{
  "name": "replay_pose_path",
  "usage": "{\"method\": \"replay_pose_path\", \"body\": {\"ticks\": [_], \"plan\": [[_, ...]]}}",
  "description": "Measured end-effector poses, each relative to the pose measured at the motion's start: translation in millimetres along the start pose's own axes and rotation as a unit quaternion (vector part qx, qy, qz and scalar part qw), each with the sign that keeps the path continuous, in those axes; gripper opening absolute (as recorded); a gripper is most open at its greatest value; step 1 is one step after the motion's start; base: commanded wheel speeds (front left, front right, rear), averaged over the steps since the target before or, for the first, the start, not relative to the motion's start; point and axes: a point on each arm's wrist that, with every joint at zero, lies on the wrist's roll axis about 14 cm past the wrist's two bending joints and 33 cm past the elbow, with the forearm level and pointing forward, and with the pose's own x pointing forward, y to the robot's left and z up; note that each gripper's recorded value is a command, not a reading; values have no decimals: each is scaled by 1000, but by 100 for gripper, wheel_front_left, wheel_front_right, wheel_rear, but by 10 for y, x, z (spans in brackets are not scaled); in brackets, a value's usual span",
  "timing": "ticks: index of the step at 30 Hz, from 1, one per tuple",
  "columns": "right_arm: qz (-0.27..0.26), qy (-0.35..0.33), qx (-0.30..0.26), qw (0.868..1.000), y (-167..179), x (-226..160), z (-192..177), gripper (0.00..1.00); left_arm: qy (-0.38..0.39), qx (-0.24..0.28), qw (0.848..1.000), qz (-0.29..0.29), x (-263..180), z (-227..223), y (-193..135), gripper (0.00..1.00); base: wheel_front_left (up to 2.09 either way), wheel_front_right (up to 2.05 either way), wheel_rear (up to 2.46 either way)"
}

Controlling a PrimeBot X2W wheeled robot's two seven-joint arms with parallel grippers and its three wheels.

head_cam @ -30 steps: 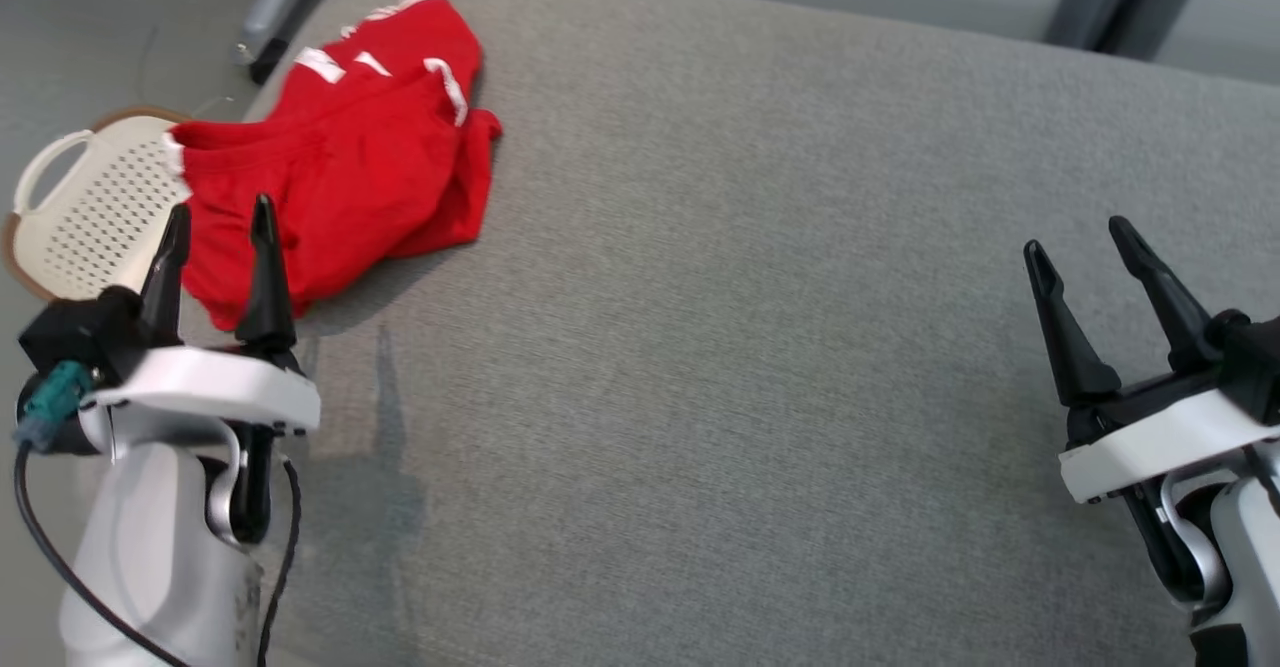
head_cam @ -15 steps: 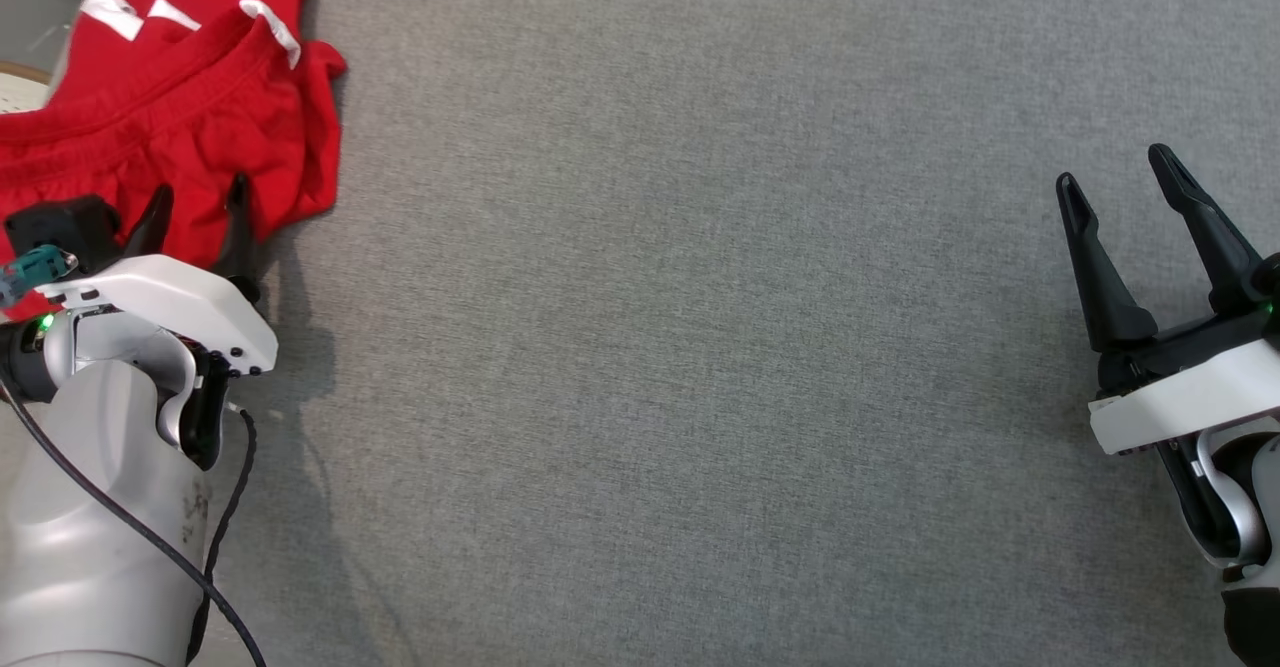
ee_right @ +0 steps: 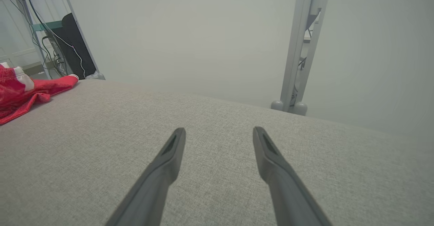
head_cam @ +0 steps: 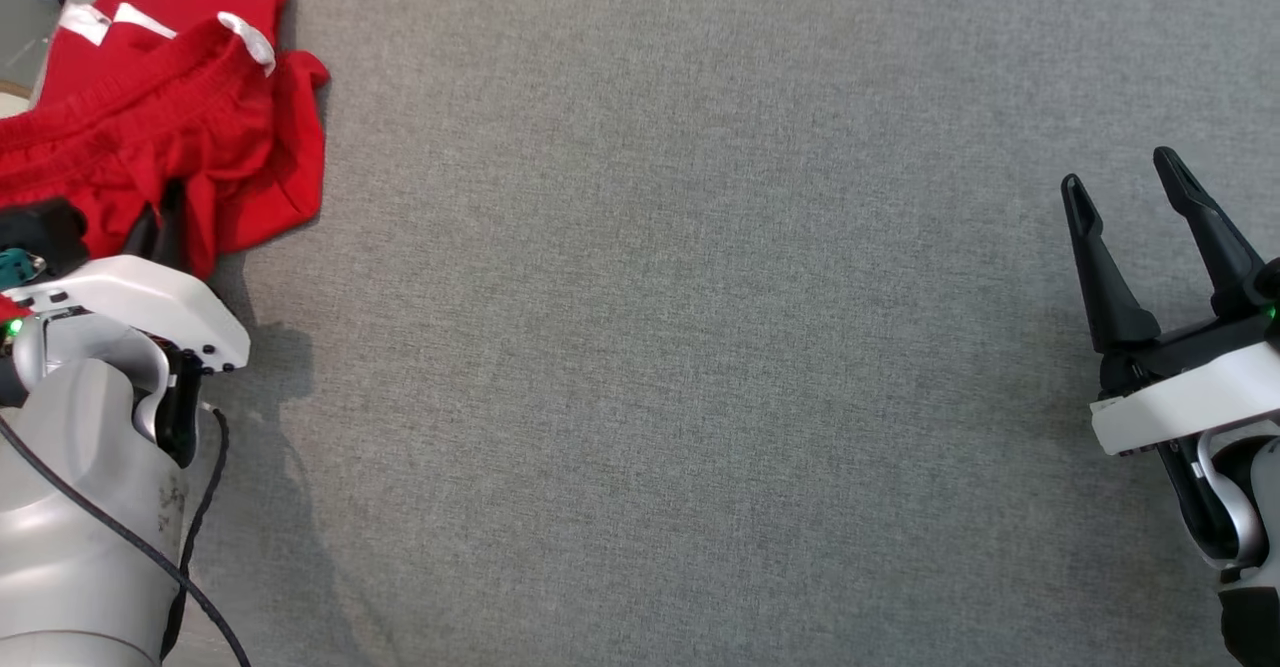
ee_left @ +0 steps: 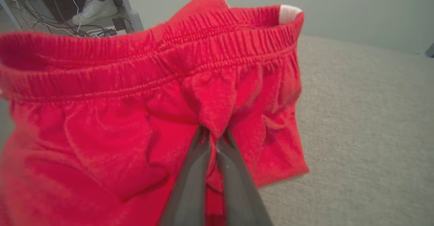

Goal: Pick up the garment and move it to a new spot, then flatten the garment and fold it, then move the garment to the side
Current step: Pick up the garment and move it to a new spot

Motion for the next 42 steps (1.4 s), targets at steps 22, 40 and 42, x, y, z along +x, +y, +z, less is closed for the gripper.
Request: {"method": "replay_pose_path", "body": {"ticks": [22, 40, 42], "plan": [[-87, -55, -11, 995, -224, -786, 530, 100, -217, -1, 975, -44, -951, 897, -344, 0, 0, 0, 0], [-194, -75, -9, 978, -659, -1543, 667, 100, -205, 5, 942, -267, -1527, 928, -1989, 0, 0, 0, 0], [-205, -76, -7, 976, -703, -1602, 658, 100, -188, 11, 934, -303, -1537, 836, -2245, 0, 0, 0, 0]]}}
